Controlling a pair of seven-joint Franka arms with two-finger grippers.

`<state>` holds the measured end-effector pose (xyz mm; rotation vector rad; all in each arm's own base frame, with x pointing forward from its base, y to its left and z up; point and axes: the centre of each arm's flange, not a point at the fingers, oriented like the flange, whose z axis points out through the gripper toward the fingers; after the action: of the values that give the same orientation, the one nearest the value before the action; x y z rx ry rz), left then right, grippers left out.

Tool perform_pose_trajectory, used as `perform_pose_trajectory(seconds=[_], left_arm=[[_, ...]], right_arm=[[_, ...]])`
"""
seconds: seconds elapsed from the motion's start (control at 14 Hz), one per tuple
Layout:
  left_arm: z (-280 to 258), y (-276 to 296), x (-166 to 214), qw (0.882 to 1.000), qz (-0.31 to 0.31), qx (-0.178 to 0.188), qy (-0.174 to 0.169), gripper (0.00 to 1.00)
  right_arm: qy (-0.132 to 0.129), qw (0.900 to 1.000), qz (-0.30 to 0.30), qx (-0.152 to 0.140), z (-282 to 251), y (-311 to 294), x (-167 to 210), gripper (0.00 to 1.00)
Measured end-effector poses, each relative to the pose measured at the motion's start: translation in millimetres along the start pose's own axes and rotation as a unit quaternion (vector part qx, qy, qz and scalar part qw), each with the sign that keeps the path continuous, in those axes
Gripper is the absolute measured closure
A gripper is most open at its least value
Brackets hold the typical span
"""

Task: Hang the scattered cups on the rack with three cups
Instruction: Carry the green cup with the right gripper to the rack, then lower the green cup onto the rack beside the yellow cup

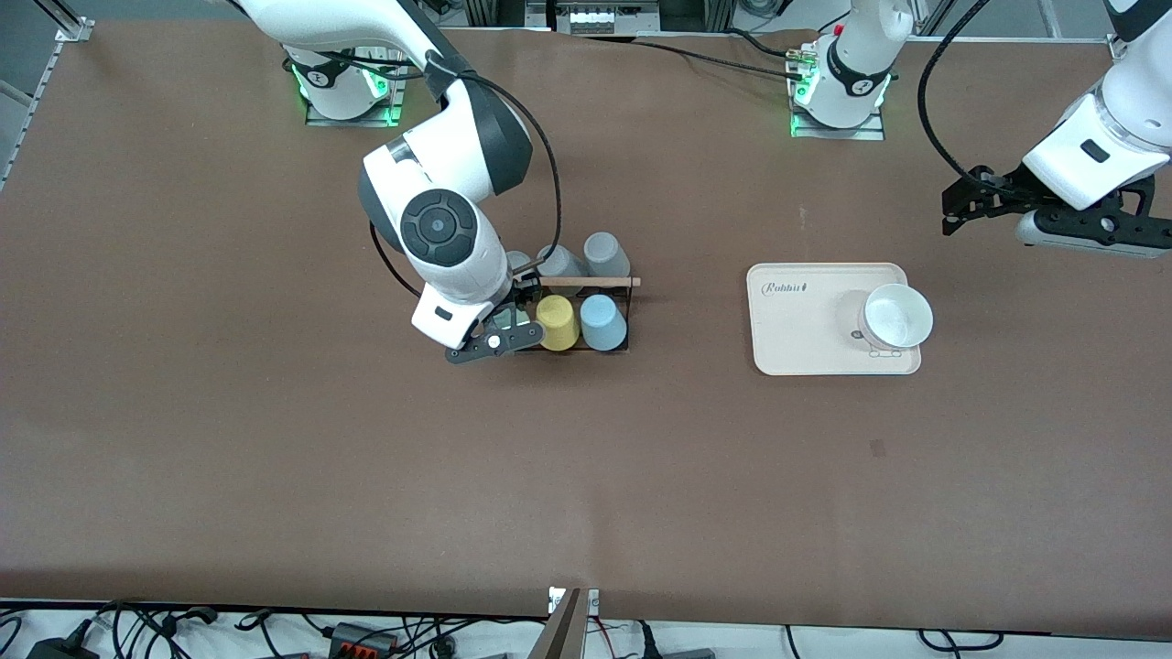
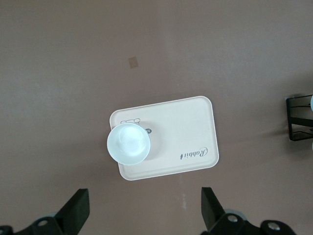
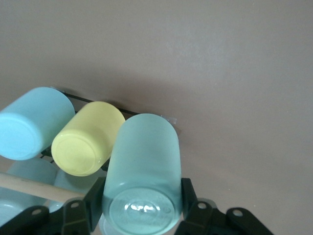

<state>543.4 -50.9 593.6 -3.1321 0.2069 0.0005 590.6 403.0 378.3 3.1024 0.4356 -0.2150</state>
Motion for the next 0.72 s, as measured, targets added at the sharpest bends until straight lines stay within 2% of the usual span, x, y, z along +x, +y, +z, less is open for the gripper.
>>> perform_pose_trajectory(seconds=[0.43, 0.72], left_arm=[[-0.4, 0.0, 0.0, 1.000, 0.000, 0.000, 0.000, 0.00], [-0.4, 0.0, 0.0, 1.000, 0.000, 0.000, 0.000, 0.00]], right_arm=[[-0.011, 1.000, -0.003, -0.003, -21.2, -1.9, -3.9, 0.34], [-0.019, 1.000, -0.006, -0.005, -9.1, -2.2, -1.5, 0.34]])
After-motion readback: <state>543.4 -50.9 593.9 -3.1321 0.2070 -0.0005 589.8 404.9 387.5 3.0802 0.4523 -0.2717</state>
